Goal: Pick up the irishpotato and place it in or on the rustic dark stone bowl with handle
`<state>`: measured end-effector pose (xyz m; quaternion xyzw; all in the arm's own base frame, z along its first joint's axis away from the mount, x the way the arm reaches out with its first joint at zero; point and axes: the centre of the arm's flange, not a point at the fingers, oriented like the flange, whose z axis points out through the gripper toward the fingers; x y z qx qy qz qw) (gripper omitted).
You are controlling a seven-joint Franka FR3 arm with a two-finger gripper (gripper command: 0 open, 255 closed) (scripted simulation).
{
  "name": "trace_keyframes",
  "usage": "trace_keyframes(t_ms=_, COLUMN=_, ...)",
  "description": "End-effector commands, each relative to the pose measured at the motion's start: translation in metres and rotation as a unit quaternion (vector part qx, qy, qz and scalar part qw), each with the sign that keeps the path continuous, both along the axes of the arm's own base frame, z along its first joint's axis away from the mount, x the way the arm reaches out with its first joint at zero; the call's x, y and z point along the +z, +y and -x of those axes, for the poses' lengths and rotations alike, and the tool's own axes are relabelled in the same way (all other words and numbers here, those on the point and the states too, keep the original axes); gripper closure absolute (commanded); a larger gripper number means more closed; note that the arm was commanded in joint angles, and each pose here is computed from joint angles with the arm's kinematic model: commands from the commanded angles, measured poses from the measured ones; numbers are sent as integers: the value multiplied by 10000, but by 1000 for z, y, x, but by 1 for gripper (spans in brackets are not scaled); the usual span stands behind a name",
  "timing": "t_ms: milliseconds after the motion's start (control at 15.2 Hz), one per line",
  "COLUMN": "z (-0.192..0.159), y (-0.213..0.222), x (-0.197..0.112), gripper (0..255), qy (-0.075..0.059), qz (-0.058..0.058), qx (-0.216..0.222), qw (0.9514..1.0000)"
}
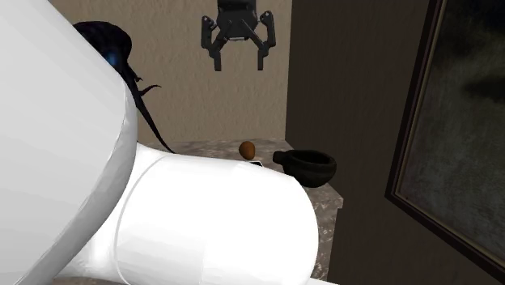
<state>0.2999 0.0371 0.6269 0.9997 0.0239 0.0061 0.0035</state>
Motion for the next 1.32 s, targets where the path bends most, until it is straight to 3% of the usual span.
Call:
trace_keyframes(t_ms=0, z=0, y=0, x=0, gripper=0, qy=0, qz=0, qx=0, qw=10000)
trace_keyframes(t_ms=594, z=-93, y=23, x=-71, gripper=0, qy=-27, qz=255, qx=666, qw=9975)
trace_keyframes(t_ms=1254, z=-191, y=58, x=-151, gripper=0, qy=-56, qz=536, qx=1401, qw=9887)
